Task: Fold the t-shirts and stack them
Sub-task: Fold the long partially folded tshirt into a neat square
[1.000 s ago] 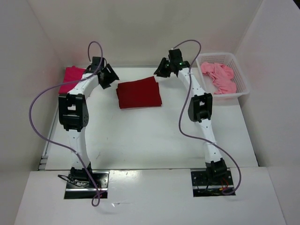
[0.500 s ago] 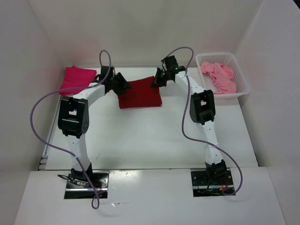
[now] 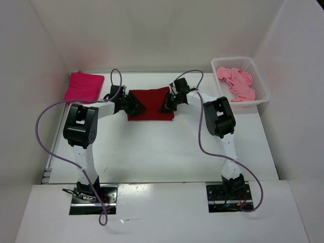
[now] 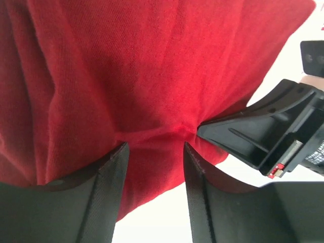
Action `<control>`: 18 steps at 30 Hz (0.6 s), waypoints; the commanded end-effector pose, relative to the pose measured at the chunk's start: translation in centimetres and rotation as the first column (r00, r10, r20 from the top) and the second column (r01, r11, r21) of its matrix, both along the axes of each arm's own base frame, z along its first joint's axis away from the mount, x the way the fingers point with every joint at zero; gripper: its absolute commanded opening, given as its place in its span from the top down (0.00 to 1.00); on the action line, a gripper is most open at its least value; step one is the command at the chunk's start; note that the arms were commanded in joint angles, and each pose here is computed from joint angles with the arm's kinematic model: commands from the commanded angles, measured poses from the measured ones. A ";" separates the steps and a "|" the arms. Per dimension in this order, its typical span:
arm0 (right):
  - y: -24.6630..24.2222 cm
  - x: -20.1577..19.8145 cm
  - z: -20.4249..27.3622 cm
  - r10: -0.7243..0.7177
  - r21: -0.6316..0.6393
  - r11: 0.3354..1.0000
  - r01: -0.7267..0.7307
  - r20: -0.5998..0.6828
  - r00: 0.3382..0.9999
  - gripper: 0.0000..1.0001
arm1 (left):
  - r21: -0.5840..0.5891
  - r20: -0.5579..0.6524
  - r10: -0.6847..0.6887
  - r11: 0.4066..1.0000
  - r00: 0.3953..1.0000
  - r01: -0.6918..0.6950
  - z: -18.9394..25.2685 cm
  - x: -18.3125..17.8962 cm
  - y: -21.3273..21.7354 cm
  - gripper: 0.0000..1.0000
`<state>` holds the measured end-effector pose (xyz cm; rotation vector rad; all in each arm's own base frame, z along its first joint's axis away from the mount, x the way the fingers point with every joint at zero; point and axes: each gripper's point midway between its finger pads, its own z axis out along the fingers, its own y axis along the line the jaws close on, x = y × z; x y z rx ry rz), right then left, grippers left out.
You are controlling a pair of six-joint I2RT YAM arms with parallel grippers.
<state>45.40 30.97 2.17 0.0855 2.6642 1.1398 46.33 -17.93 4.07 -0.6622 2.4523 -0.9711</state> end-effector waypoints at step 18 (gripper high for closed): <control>-1.6 2.3 9.5 -0.027 -0.032 0.999 0.035 0.216 0.976 0.80 | 0.227 0.124 0.100 0.966 0.987 -0.127 3.0 -2.2 8.3 0.14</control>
